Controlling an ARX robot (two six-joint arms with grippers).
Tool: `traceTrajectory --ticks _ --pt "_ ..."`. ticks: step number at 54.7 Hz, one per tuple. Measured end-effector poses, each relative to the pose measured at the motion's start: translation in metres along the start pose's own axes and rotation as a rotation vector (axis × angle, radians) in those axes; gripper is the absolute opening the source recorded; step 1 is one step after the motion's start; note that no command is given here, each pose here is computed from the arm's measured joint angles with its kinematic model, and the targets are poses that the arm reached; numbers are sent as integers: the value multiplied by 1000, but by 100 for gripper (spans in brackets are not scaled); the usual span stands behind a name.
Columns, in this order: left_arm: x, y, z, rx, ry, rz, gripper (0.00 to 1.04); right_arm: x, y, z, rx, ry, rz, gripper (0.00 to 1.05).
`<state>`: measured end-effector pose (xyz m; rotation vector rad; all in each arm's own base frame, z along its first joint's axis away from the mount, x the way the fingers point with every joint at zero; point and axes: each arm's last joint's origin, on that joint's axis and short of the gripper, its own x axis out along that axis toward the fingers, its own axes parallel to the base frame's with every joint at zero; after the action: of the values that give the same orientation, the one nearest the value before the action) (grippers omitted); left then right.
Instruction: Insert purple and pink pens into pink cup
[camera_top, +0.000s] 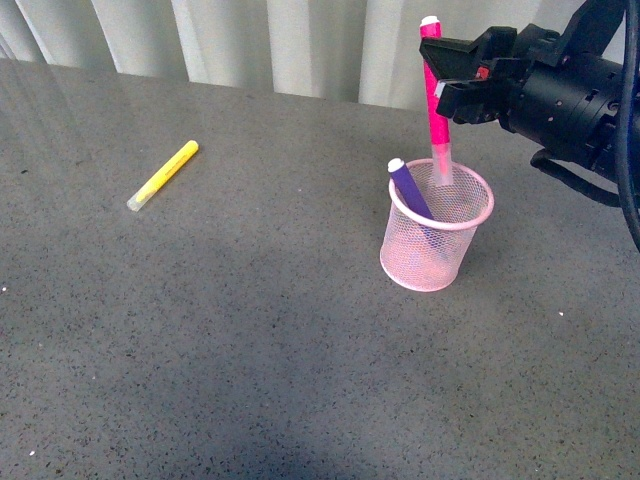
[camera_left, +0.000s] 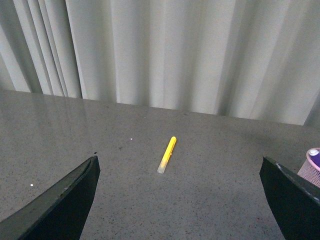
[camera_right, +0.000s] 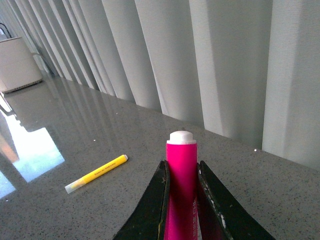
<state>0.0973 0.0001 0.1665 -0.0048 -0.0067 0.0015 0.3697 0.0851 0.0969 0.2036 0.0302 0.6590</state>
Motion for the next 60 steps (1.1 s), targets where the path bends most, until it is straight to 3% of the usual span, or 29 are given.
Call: traceTrajectory --ticks 27,38,44,51,60 --pt "0 0 0 0 0 0 98 -7 -9 0 20 4 -14 100" --pt "0 0 0 0 0 0 98 -9 -10 2 21 0 -24 98" --pt "0 0 0 0 0 0 98 -16 -17 19 9 -23 -77 98" --pt "0 0 0 0 0 0 98 -32 -36 55 -38 -62 -230 98" --pt "0 0 0 0 0 0 98 -72 -60 95 -123 -41 -511 98"
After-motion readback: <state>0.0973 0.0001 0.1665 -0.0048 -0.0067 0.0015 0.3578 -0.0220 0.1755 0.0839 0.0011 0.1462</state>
